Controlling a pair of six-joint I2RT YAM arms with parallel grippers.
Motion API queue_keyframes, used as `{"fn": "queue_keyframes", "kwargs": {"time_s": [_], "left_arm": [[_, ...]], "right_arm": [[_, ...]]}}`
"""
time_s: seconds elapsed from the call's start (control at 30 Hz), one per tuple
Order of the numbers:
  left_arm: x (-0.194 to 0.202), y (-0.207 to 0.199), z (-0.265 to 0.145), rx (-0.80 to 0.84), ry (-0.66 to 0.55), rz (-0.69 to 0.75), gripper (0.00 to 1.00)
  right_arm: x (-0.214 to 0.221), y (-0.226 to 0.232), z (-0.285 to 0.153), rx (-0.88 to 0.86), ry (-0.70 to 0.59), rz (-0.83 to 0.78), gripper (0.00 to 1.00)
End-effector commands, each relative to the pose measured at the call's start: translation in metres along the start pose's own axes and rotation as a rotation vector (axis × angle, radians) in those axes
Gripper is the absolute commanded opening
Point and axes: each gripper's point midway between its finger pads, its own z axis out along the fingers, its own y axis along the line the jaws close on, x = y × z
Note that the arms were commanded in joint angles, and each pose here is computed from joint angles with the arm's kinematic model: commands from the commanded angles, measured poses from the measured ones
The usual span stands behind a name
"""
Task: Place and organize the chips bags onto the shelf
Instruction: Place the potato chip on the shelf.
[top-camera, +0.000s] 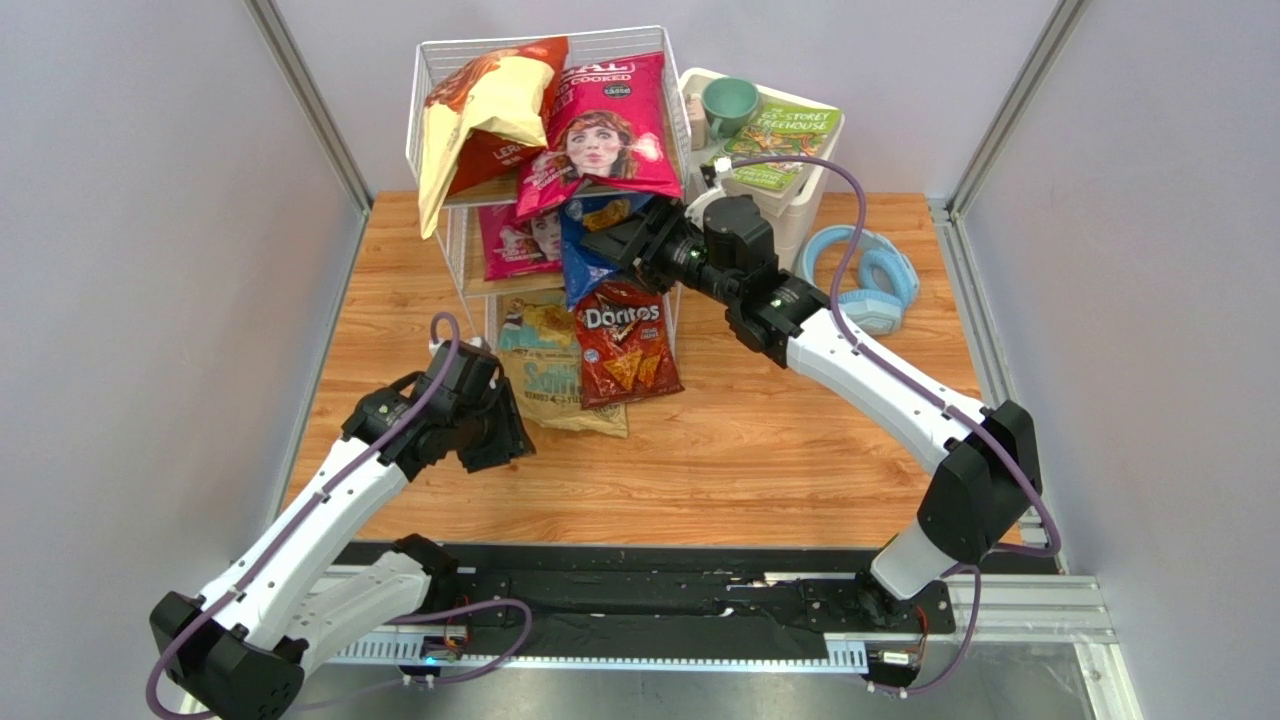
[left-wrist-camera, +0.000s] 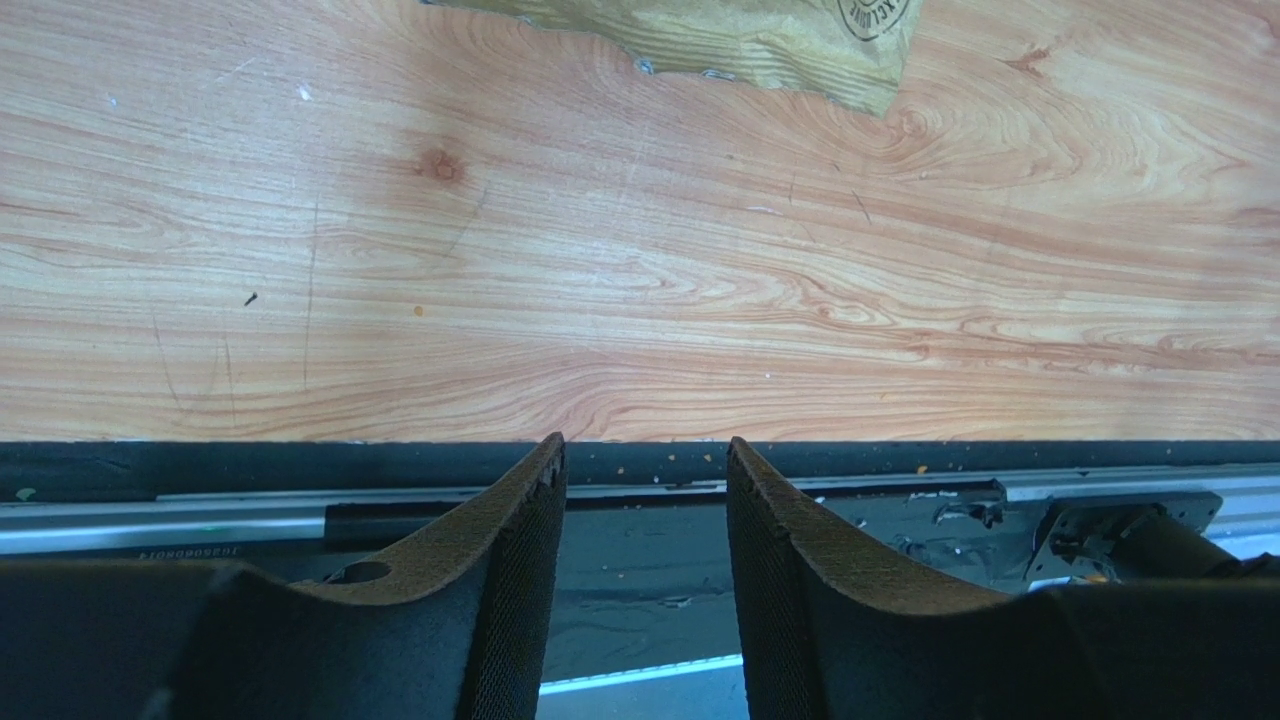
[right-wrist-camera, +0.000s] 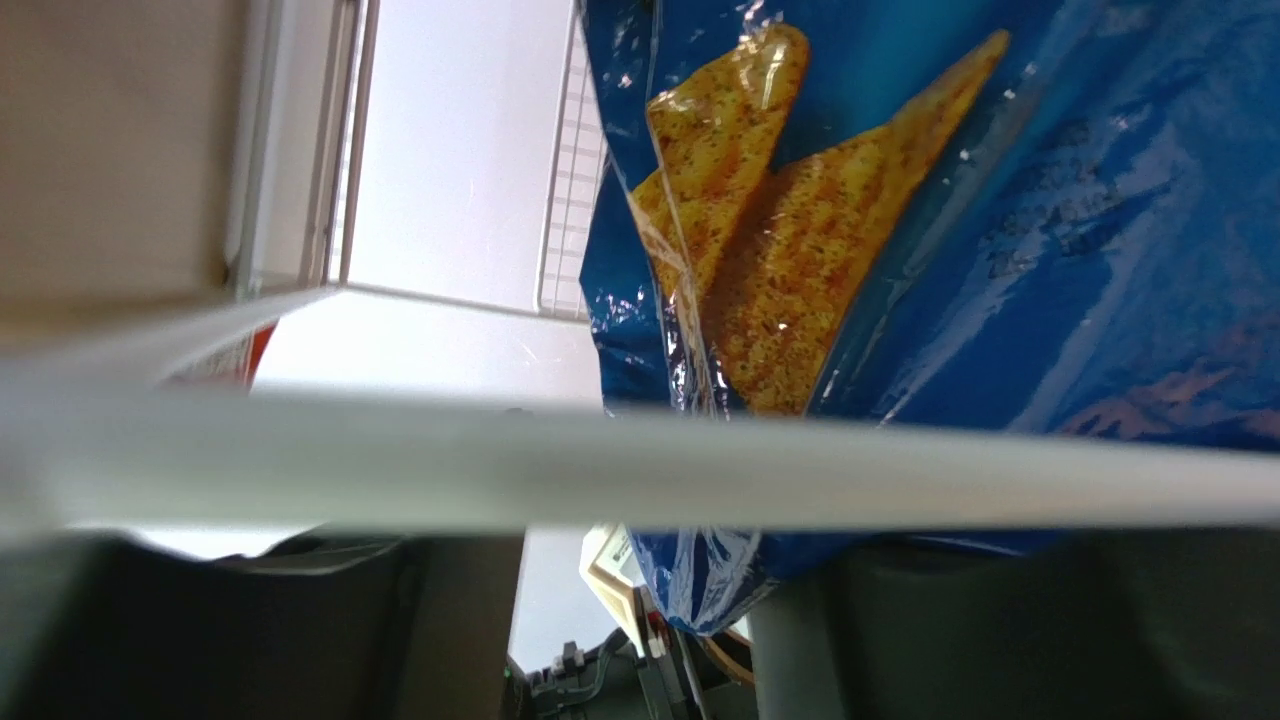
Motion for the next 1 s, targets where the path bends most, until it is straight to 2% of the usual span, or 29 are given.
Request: {"fn": "queue_keyframes", "kwargs": {"time_s": [0.0, 0.13, 0.3, 0.43, 0.73, 0.87, 0.9, 0.97], "left_arm": [[-0.004, -0.002, 0.0, 0.013, -0.011, 0.012, 0.49], [-0.004, -0.002, 0.0, 0.012, -0.012, 0.01, 0.49], [-0.004, -0.002, 0.001, 0.013, -0.01, 0.01, 0.49], [-0.005, -0.003, 0.002, 0.013, -0.013, 0.009, 0.49], [-0.005, -0.006, -0.001, 0.03, -0.013, 0.005, 0.5], [-0.014, 0.002, -0.007, -0.027, -0.047, -0.009, 0.52], [-0.014, 0.005, -0.007, -0.054, -0.036, -0.012, 0.6], [-0.022, 0.007, -0.011, -0.078, -0.054, -0.024, 0.64]], "right_arm": [[-0.033, 0.017, -0.005, -0.065, -0.097, -0.025, 0.59], [-0.029, 0.019, -0.013, -0.066, -0.079, -0.017, 0.64], [-0.018, 0.015, -0.025, -0.057, -0.034, -0.005, 0.65], [-0.004, 0.013, -0.032, -0.083, 0.025, 0.022, 0.73], [0.016, 0.012, -0.056, -0.069, 0.11, 0.048, 0.74], [0.025, 0.017, -0.079, -0.046, 0.16, 0.017, 0.76], [0.027, 0.023, -0.089, -0.052, 0.173, 0.007, 0.76], [0.035, 0.012, -0.101, 0.01, 0.216, -0.003, 0.76]]}}
